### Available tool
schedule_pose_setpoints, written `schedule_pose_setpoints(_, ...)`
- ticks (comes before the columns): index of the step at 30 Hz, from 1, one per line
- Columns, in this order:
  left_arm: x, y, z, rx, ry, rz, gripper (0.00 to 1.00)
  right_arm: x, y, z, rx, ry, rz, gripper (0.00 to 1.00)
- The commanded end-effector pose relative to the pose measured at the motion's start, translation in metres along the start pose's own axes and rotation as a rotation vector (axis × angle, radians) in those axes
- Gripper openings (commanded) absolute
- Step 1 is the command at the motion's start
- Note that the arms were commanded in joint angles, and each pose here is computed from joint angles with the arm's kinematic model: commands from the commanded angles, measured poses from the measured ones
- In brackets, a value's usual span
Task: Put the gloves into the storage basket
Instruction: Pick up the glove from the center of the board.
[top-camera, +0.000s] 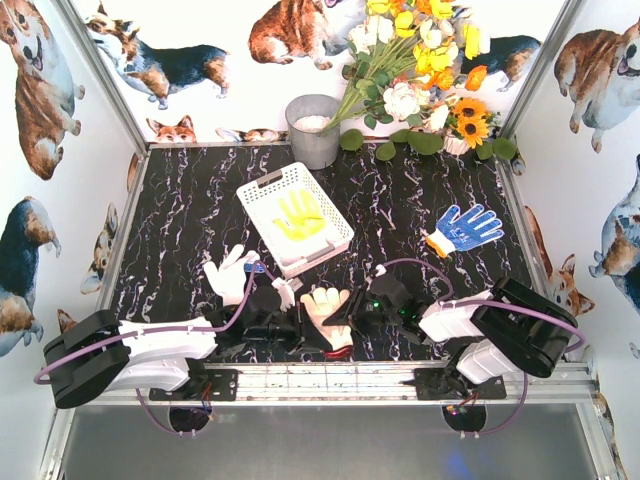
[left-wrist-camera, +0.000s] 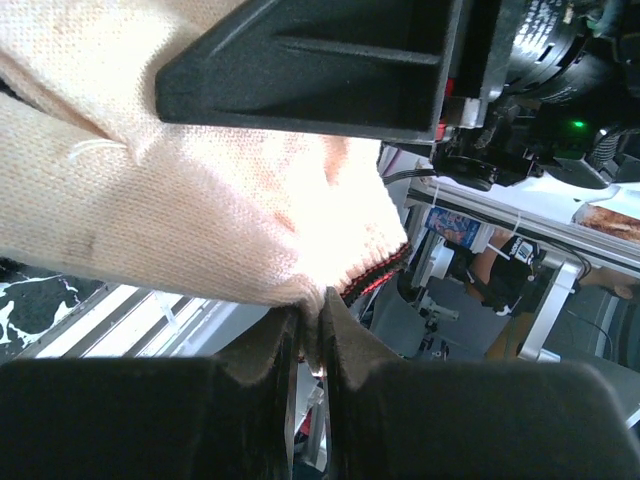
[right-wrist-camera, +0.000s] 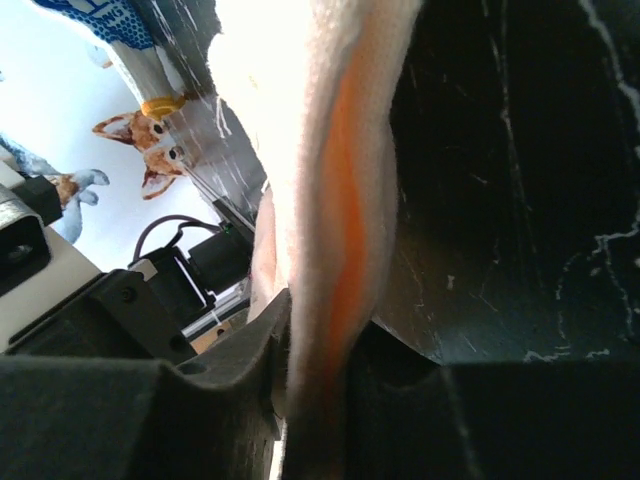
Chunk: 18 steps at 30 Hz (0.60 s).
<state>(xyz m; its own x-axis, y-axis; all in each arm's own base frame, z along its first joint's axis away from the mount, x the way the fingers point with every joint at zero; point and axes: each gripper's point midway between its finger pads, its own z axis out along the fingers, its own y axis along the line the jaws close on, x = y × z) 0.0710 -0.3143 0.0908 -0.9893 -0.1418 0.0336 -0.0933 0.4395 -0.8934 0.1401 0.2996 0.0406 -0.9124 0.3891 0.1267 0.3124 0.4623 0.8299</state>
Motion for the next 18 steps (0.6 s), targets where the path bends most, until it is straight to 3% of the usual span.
schedule_pose_setpoints(1, 0.004, -0.001, -0.003, 0.009, 0.024, 0.023, 0.00, -0.004, 0.028, -0.002, -0.112, -0.017, -0.051, 0.18)
schedule_pose_setpoints(6, 0.002, -0.001, -0.003, 0.000, 0.010, 0.049, 0.00, -0.005, 0.033, -0.005, -0.116, -0.030, -0.079, 0.01)
schedule_pose_setpoints(12, 0.003, -0.015, -0.004, 0.022, 0.026, 0.121, 0.00, -0.008, 0.037, -0.015, -0.086, -0.067, -0.117, 0.00)
schedule_pose_setpoints(18, -0.018, -0.056, -0.003, 0.030, -0.049, 0.297, 0.00, -0.021, 0.048, -0.053, 0.006, -0.198, -0.230, 0.00)
